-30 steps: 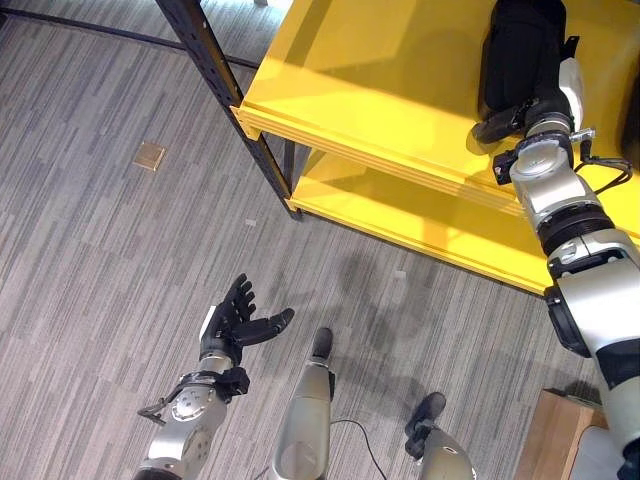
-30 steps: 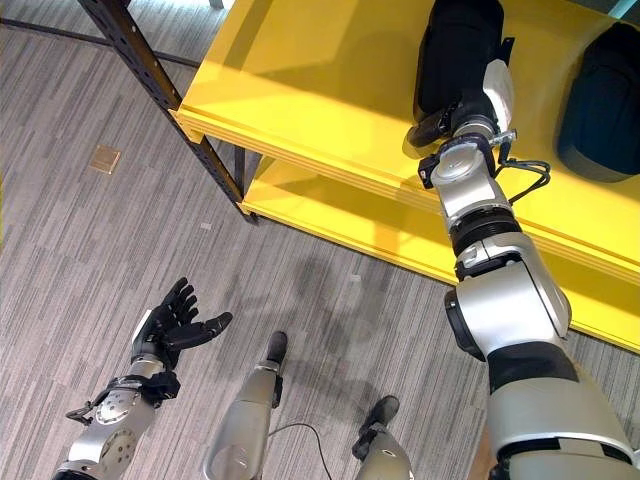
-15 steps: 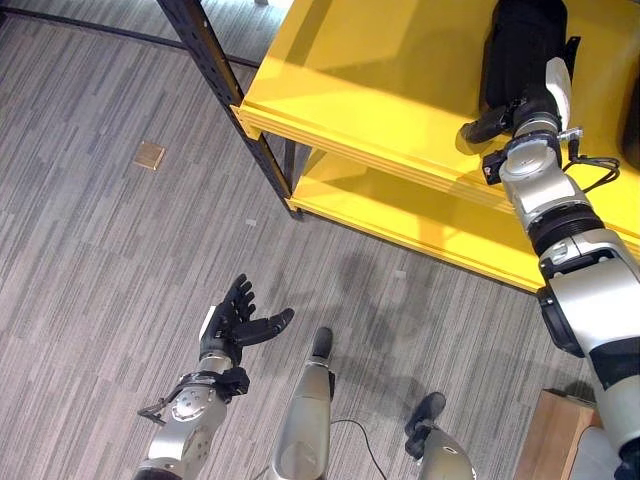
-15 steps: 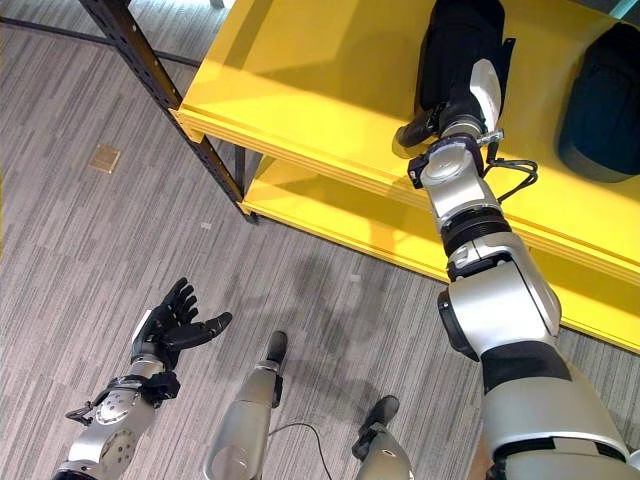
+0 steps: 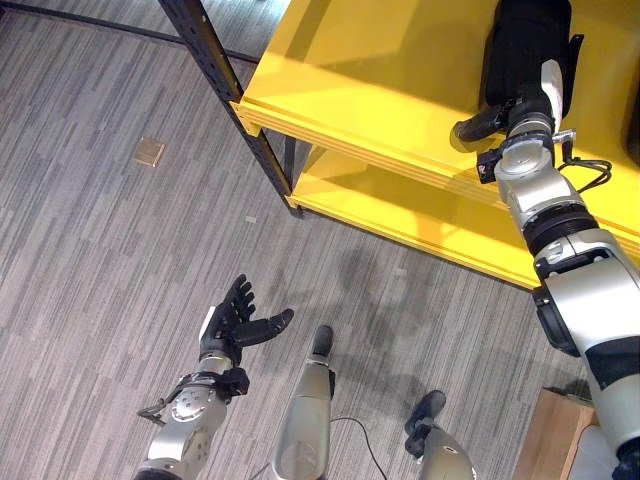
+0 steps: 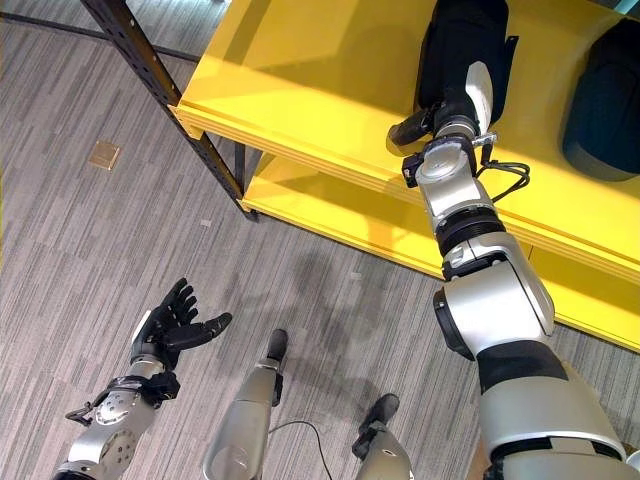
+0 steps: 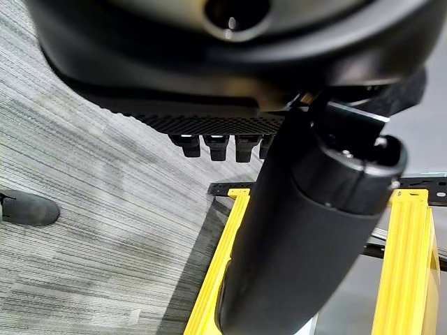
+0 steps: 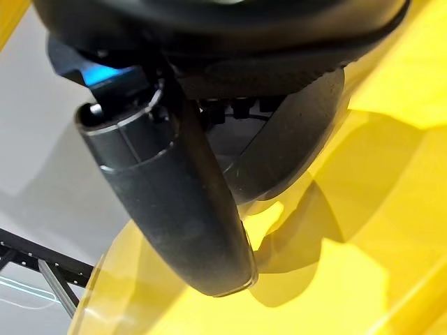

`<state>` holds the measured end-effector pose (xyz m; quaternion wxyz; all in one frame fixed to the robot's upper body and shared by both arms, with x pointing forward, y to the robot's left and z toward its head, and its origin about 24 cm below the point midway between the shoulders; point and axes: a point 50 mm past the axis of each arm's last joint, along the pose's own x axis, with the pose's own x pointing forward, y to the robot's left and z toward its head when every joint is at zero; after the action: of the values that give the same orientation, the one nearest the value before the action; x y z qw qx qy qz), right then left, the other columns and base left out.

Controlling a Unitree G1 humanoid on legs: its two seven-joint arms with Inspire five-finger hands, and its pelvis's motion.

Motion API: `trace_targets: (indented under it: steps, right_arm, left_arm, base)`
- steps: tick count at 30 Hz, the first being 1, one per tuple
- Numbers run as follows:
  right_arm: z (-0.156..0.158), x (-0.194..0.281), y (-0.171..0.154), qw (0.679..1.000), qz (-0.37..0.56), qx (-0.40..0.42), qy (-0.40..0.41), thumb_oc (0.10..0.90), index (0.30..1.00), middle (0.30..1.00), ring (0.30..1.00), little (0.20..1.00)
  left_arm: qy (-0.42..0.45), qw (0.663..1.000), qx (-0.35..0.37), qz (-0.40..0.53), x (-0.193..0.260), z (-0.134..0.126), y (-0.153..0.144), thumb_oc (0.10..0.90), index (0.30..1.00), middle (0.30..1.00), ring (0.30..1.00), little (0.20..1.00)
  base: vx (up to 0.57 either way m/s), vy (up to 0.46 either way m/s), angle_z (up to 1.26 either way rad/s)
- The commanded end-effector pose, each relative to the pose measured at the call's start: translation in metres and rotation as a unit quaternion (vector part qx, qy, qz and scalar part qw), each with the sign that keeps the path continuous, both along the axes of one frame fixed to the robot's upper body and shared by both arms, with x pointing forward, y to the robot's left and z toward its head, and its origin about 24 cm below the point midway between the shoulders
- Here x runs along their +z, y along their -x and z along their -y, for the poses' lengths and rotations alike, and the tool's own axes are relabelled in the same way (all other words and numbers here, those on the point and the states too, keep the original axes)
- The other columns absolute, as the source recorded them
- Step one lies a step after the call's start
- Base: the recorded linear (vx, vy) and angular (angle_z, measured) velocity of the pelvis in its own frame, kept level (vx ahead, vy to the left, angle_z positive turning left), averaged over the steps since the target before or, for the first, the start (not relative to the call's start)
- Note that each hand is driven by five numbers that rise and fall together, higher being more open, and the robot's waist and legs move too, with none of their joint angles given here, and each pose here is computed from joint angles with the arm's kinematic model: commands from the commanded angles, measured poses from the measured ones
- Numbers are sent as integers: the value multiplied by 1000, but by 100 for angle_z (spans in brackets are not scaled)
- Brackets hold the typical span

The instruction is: Move parts from the plastic box to the shelf.

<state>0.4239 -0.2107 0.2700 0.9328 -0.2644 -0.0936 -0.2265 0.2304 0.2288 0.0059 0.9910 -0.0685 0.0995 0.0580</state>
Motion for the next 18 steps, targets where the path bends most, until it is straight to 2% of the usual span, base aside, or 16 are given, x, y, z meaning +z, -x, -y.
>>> trace_targets:
  steps: [1, 11, 18]
  right_arm:
    - [-19, 70, 10, 991, 127, 41, -3, 900, 1000, 1000, 1000, 1000]
    - [-20, 67, 9, 988, 133, 57, -62, 900, 1000, 1000, 1000, 1000]
    - [-23, 71, 9, 986, 138, 62, -67, 900, 1000, 1000, 1000, 1000]
  left_arm:
    - [-23, 996, -13, 89, 38, -9, -6, 900, 1000, 1000, 1000, 1000]
    - [-21, 996, -13, 91, 39, -8, -7, 900, 1000, 1000, 1000, 1000]
    - [-23, 996, -13, 89, 39, -9, -7, 900, 1000, 1000, 1000, 1000]
  base:
    - [0, 0, 0]
    - [4, 5, 2]
    - [6, 5, 7]
